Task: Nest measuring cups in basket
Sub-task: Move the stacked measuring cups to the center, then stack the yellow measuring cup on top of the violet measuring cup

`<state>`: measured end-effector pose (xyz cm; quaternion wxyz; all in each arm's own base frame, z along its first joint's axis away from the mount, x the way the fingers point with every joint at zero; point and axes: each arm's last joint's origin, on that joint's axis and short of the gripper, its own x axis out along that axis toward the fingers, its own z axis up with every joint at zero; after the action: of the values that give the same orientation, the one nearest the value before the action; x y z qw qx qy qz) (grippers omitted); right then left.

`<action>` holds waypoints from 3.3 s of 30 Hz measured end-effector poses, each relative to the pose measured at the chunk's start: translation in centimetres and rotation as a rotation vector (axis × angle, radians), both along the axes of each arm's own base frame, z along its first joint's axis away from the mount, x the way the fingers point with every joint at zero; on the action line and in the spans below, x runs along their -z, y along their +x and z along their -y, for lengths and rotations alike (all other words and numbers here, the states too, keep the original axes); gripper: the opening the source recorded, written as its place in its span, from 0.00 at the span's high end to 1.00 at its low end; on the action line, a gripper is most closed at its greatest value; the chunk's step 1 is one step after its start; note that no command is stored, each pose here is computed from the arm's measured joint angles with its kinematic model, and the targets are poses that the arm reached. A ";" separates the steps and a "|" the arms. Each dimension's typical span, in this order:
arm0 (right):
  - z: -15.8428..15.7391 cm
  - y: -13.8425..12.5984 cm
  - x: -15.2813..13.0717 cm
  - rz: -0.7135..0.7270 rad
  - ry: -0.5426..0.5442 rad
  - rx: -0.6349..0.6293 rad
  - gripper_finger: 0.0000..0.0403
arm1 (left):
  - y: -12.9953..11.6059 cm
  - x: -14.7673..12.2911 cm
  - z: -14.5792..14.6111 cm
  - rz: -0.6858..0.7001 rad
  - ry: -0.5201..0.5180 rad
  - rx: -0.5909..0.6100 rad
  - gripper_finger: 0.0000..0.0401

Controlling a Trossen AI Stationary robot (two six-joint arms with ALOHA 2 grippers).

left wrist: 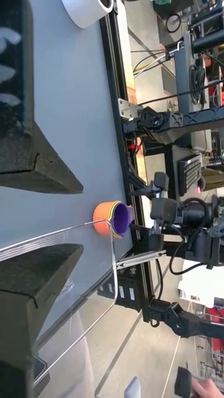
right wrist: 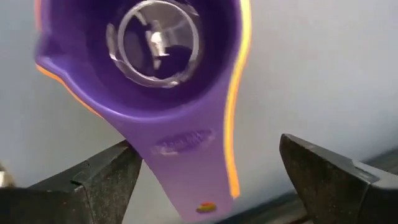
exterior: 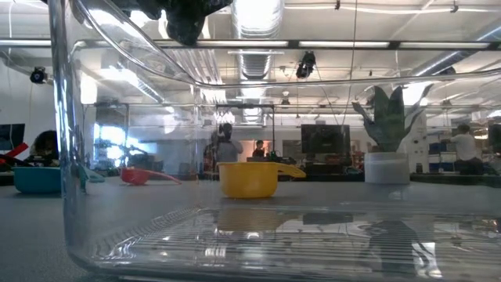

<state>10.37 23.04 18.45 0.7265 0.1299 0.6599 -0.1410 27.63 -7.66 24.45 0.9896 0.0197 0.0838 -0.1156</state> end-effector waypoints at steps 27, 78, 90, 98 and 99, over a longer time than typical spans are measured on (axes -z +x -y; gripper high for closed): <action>4.0 2.8 1.6 0.009 -0.023 -0.112 0.67 | 0.0 0.1 0.0 -0.004 0.001 0.000 0.69; 21.1 12.4 -0.2 0.217 0.026 0.099 0.39 | -5.4 -0.3 -1.8 -0.391 -0.054 -0.146 0.69; 21.0 12.4 -3.6 0.312 0.023 0.128 0.41 | -2.6 1.5 -3.3 -0.382 -0.086 -0.290 0.69; 21.1 12.8 -5.3 0.354 -0.036 0.120 0.44 | 2.2 3.9 -5.1 -0.583 -0.130 -0.310 0.69; 21.1 12.8 -5.4 0.355 -0.042 0.122 0.44 | 2.8 4.1 -5.2 -0.614 -0.126 -0.319 0.69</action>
<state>23.17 1.91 23.85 0.8241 0.1773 0.5094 -0.1732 30.46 -2.47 20.35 0.9232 -0.0904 0.3720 0.0351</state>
